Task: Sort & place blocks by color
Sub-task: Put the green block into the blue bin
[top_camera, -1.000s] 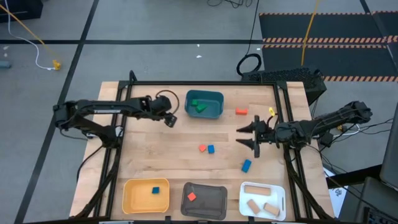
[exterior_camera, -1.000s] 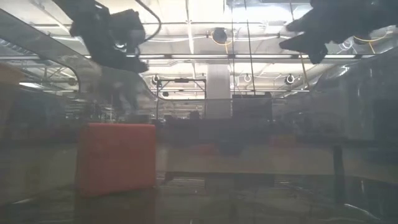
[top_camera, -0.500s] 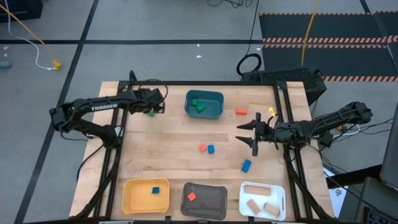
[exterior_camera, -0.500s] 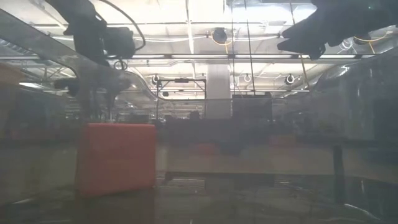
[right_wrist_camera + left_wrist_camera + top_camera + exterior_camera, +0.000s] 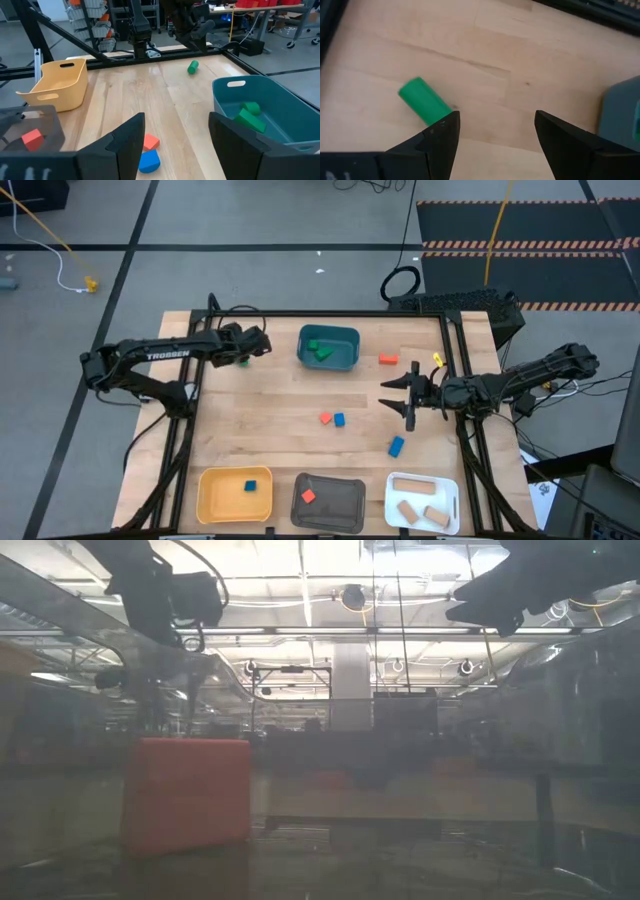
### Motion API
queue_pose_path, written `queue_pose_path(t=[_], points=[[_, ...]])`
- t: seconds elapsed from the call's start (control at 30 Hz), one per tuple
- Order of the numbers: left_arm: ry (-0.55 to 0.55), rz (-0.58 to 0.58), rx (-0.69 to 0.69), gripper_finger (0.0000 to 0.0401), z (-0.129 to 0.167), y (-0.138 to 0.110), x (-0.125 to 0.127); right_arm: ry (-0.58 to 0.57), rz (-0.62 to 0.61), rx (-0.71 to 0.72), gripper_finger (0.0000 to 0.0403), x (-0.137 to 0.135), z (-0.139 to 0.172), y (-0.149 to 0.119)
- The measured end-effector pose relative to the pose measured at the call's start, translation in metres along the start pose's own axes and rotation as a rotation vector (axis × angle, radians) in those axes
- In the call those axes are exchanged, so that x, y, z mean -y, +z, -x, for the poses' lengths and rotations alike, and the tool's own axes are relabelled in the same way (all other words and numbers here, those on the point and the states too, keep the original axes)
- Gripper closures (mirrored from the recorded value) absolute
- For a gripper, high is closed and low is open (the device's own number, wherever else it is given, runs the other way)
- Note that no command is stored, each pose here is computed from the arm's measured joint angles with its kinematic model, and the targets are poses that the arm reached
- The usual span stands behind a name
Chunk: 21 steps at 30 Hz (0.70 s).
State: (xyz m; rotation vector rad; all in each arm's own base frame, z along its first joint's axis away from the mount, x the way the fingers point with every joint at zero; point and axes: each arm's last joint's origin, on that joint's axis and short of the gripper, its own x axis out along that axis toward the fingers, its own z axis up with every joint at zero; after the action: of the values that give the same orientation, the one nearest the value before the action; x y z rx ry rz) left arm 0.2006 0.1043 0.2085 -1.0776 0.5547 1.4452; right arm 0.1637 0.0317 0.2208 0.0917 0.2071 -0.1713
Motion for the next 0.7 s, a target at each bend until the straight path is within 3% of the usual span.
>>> queue_pose_path(t=[0.13, 0.37, 0.7], points=[[-0.013, 0.064, -0.013, 0.0144, 0.0023, -0.0052, 0.0015, 0.0, 0.0, 0.0, 0.019, 0.0, 0.0, 0.0], [-0.024, -0.014, -0.043, 0.0144, 0.0034, -0.0086, 0.0023, 0.0, 0.0, 0.0, 0.019, 0.0, -0.0001, 0.0], [0.063, 0.213, -0.07, 0.0144, 0.0002, -0.0032, -0.0066, 0.0, 0.0, 0.0, 0.019, 0.0, -0.0001, -0.0001]])
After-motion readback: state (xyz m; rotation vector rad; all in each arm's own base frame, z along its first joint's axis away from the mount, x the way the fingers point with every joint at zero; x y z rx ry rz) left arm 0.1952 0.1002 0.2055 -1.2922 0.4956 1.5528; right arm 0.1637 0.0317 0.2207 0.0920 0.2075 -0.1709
